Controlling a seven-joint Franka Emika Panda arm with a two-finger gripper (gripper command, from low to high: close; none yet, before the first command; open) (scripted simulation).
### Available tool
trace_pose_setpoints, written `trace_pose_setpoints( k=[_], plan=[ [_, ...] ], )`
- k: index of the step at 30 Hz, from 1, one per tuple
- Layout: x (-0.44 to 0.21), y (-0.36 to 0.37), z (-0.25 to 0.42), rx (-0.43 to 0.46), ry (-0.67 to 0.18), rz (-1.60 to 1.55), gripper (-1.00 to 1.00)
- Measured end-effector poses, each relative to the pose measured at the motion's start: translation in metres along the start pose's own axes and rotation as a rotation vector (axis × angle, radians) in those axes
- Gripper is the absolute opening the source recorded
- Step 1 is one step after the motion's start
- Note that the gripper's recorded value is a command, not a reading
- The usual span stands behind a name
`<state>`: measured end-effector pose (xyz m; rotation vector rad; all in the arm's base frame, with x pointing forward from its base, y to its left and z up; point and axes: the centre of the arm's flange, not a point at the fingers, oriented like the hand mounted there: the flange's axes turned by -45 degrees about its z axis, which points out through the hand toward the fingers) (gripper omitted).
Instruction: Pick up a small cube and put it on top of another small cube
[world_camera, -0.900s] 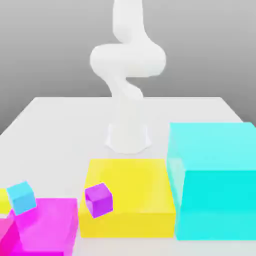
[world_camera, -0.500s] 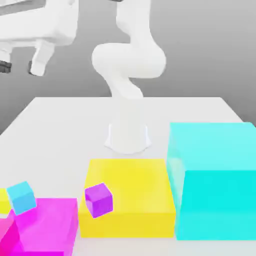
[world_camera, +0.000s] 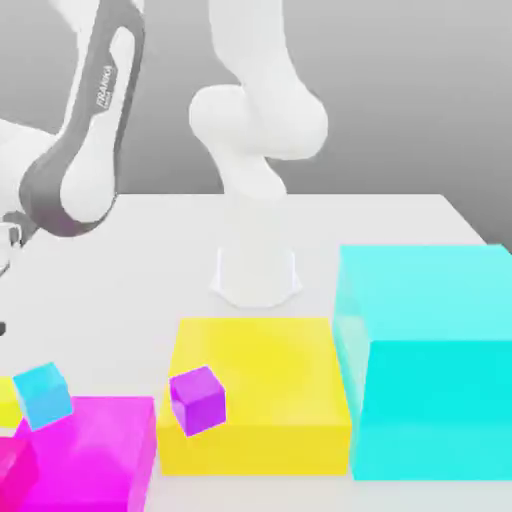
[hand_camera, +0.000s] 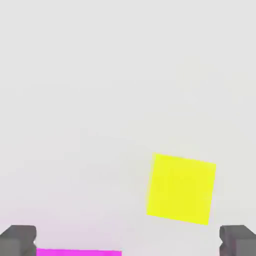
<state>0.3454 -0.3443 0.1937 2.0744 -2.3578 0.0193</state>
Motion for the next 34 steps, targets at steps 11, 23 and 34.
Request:
trace_pose_setpoints(
  k=[11,23,34],
  plan=[
    [0.002,0.006,0.066,-0.007,-0.007,0.026,-1.0],
    [-0.062,-0.055,-0.087,0.017,0.017,-0.034,-1.0],
    [-0.096,-0.058,-0.069,-0.006,-0.009,-0.005,1.0]
  ],
)
